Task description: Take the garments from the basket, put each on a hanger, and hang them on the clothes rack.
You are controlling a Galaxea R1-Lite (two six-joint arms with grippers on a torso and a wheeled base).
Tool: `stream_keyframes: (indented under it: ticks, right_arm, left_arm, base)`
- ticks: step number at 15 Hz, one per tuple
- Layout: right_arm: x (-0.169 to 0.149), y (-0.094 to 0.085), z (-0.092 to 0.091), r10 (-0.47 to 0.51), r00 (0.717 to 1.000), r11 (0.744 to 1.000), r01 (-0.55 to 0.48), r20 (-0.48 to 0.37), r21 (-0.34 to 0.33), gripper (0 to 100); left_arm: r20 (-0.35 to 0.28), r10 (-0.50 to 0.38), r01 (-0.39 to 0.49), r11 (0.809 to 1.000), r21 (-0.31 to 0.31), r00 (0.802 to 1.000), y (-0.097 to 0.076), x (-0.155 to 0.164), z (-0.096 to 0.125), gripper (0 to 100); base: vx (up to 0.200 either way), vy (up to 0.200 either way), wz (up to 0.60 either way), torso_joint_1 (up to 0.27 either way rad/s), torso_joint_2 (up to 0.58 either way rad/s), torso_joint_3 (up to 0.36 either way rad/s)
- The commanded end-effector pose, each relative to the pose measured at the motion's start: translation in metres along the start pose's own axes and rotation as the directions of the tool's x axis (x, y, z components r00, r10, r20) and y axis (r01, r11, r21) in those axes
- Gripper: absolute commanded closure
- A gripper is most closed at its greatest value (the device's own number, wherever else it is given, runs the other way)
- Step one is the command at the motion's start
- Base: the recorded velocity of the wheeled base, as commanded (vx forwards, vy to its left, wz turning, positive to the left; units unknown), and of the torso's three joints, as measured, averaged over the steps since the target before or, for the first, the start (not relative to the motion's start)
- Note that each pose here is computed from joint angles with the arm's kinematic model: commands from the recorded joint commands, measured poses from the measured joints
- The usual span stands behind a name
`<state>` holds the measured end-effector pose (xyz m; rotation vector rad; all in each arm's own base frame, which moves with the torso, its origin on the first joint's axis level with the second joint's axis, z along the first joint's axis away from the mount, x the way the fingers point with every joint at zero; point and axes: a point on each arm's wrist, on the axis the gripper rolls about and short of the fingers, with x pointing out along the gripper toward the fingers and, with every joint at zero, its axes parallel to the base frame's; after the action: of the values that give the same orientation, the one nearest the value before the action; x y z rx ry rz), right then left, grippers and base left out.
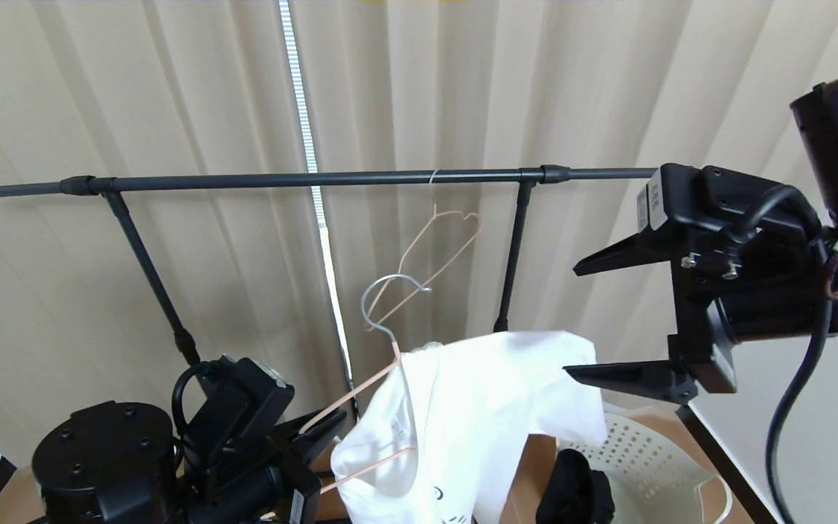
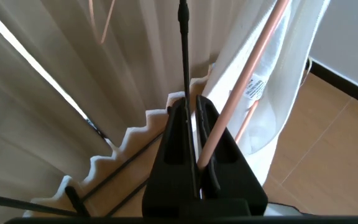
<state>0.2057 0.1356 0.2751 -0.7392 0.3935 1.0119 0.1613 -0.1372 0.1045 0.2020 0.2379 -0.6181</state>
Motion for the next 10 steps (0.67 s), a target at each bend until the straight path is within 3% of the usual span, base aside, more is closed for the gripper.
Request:
stream_keyframes:
  ticks: [1, 2, 4, 7, 10]
  right_arm:
    - [0.018, -0.043, -0.010, 0.117, 0.991, 0.989, -0.123, -0.071, -0.083, 0]
    - [0.028, -0.049, -0.011, 0.208, 0.974, 0.969, -0.217, -0.092, -0.114, 0]
    - [0.039, -0.048, -0.011, 0.313, 0.943, 0.938, -0.326, -0.112, -0.115, 0]
    - [0.063, -0.037, -0.003, 0.386, 0.916, 0.907, -0.399, -0.112, -0.137, 0]
    - [0.081, -0.031, 0.004, 0.401, 0.910, 0.899, -0.413, -0.102, -0.146, 0]
  left_arm:
    - [-0.010, -0.003, 0.003, 1.000, 0.009, 1.000, 0.000, -0.002, -0.002, 100]
    - [-0.012, -0.007, 0.008, 1.000, 0.020, 1.000, -0.001, -0.002, -0.003, 100]
    - [-0.013, -0.013, 0.014, 1.000, 0.023, 1.000, -0.002, -0.003, -0.003, 100]
    - [0.007, -0.025, 0.025, 0.999, 0.027, 1.000, -0.005, -0.004, -0.003, 100]
    - [0.032, -0.030, 0.029, 0.999, 0.032, 0.999, -0.006, -0.006, -0.002, 100]
  base:
    - [0.000, 0.000, 0.00, 0.000, 0.00, 0.000]
    - [0.000, 0.000, 0.00, 0.000, 0.00, 0.000]
    - [0.000, 0.000, 0.00, 0.000, 0.00, 0.000]
    - [0.000, 0.000, 0.00, 0.000, 0.00, 0.000]
    - [0.000, 0.000, 0.00, 0.000, 0.00, 0.000]
